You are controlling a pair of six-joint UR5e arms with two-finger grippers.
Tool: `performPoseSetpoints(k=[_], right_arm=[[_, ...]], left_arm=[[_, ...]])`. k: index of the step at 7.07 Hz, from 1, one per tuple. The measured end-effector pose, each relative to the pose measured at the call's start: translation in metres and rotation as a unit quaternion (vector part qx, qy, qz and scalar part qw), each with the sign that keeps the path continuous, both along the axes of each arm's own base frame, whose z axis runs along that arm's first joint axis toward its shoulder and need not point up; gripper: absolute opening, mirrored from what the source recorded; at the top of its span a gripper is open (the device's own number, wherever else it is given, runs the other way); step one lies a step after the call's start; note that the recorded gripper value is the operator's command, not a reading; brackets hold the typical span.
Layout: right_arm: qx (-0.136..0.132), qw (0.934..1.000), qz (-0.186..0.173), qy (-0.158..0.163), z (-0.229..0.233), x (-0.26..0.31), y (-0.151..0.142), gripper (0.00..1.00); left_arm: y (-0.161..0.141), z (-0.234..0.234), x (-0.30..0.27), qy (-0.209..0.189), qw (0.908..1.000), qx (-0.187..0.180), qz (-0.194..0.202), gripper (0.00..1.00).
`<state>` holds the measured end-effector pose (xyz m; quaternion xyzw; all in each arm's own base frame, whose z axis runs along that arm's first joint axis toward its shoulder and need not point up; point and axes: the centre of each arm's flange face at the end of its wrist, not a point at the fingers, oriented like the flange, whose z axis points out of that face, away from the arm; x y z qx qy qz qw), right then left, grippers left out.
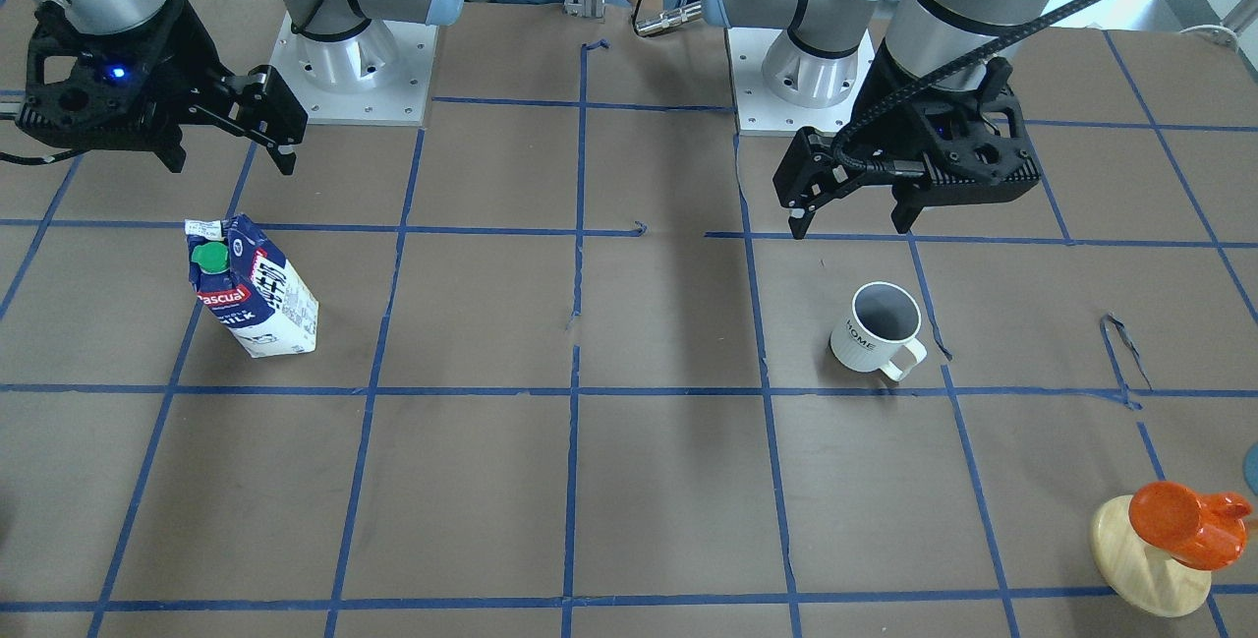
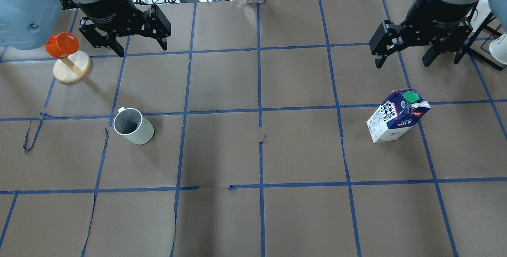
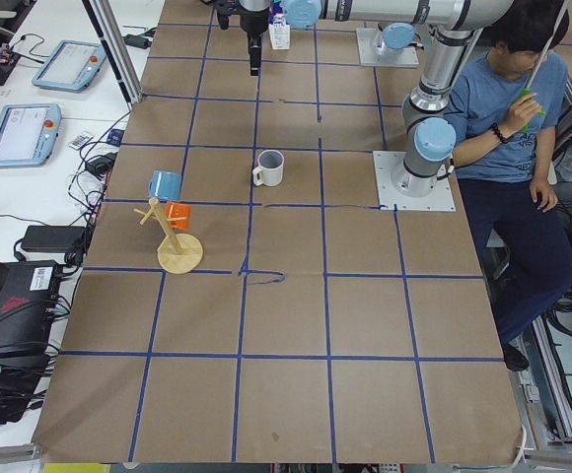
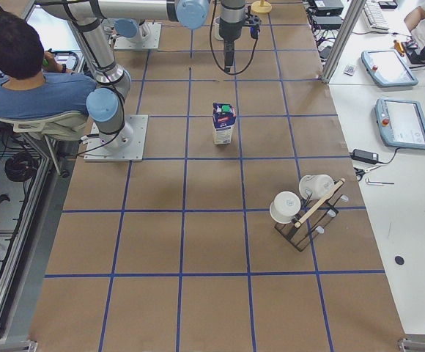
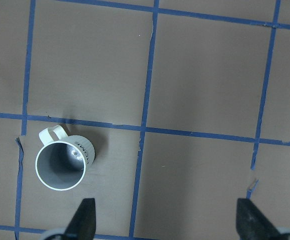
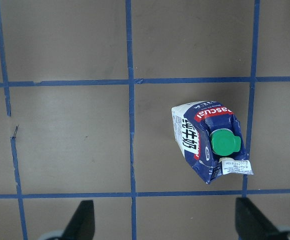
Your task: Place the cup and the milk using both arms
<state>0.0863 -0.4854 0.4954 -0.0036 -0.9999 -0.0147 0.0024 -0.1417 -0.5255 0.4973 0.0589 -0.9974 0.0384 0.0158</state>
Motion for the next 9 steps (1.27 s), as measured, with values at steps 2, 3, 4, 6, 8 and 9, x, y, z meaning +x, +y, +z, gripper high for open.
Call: performPoseSetpoints(k=[2, 3, 4, 6, 8, 9], right_arm=[[-0.003, 1.0000, 0.008, 0.001, 0.002, 0.008, 0.003, 1.00], [-0.005, 0.9999, 0.016, 0.004, 0.003, 0.020, 0.005, 1.00], [-0.007, 0.9999, 0.011, 0.005, 0.003, 0.030, 0.007, 1.00], [-0.008, 0.9999, -0.007, 0.007, 0.002, 0.038, 0.008, 1.00], [-0.008, 0.9999, -0.010, 0.011, 0.002, 0.037, 0.008, 1.00], [-0.009, 0.9998, -0.011, 0.014, 0.002, 0.036, 0.008, 1.00]], left_arm=[[-0.001, -0.001, 0.001, -0.001, 1.0000, 0.001, 0.001, 1.00], [-0.002, -0.002, 0.004, -0.002, 1.0000, 0.002, 0.003, 1.00], [-0.004, -0.004, 0.006, -0.002, 1.0000, 0.003, 0.004, 1.00], [-0.005, -0.005, 0.007, -0.003, 1.0000, 0.005, 0.005, 1.00], [-0.005, -0.005, 0.007, -0.002, 1.0000, 0.004, 0.005, 1.00], [-0.005, -0.004, 0.007, -0.001, 1.0000, 0.004, 0.005, 1.00]])
